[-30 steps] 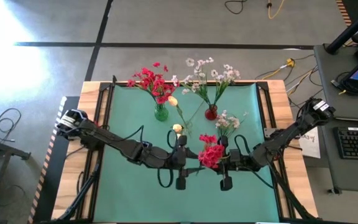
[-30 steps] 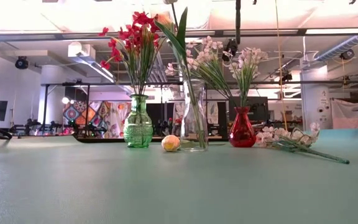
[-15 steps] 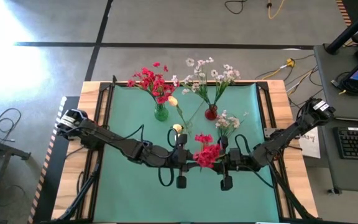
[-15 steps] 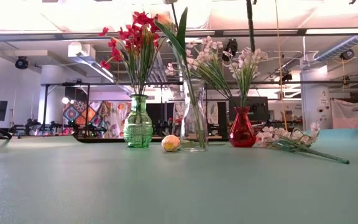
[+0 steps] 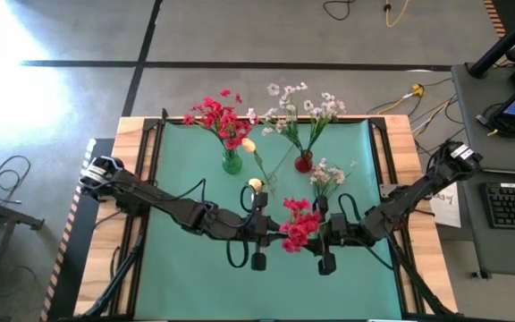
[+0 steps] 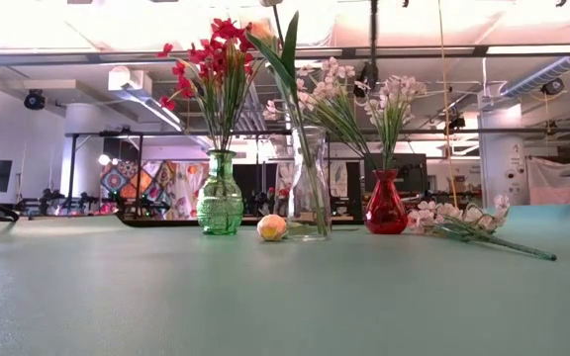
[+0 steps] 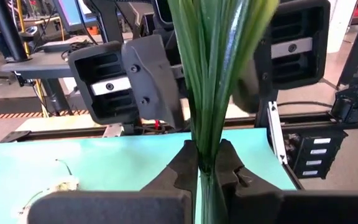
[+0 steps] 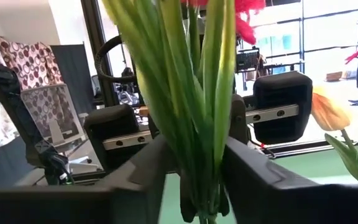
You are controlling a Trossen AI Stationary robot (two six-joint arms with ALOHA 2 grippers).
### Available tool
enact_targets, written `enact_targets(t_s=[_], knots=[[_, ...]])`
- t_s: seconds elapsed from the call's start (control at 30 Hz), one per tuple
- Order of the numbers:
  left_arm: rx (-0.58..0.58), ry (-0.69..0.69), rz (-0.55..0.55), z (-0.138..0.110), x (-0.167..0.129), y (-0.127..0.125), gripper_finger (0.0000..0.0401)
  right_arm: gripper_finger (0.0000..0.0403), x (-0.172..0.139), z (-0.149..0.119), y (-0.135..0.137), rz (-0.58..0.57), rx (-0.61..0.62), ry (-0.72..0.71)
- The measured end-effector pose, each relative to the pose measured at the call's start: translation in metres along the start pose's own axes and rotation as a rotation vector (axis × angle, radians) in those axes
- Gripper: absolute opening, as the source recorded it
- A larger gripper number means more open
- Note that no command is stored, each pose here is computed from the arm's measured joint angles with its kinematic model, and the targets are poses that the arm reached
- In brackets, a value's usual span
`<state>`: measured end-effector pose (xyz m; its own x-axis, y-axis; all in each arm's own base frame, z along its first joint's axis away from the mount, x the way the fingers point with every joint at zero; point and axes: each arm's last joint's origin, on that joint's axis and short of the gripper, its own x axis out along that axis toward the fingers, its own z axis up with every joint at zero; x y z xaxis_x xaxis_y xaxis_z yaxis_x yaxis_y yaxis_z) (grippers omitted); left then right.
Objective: Sort flowers into vase by color
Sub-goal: Put the red flower into the green vase
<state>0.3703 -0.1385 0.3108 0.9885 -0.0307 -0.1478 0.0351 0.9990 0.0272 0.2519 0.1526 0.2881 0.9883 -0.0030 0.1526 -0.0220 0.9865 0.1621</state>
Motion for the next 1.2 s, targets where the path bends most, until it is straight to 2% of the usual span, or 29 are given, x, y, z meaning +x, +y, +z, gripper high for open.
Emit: enact_targets(t_s=[0.13, 0.27, 0.6, 0.7, 0.83, 1.07, 1.2], knots=[[0.002, 0.016, -0.005, 0.006, -0.009, 0.001, 0.0000, 0.0187, -0.004, 0.007, -0.001, 0.007, 0.001, 0.001], [0.008, 0.037, -0.015, 0.014, -0.022, 0.001, 0.0000, 0.0219, -0.013, 0.017, -0.002, 0.035, 0.019, 0.024], [0.049, 0.029, -0.009, 0.052, -0.077, 0.017, 0.0000, 0.0244, -0.024, 0.026, -0.008, 0.027, 0.044, 0.086], [0.072, 0.015, 0.057, 0.062, -0.097, 0.026, 0.0000, 0.0242, -0.023, 0.024, -0.009, 0.024, 0.031, 0.090], [0.105, -0.001, 0.166, 0.062, -0.122, 0.040, 0.0000, 0.0244, -0.022, 0.022, -0.008, 0.022, 0.027, 0.097], [0.073, -0.046, 0.391, 0.039, -0.180, 0.069, 0.0000, 0.0242, -0.021, 0.020, -0.008, 0.015, 0.025, 0.100], [0.018, -0.132, 0.516, 0.027, -0.208, 0.085, 0.0000, 0.0246, -0.019, 0.018, -0.009, -0.012, 0.018, 0.104]])
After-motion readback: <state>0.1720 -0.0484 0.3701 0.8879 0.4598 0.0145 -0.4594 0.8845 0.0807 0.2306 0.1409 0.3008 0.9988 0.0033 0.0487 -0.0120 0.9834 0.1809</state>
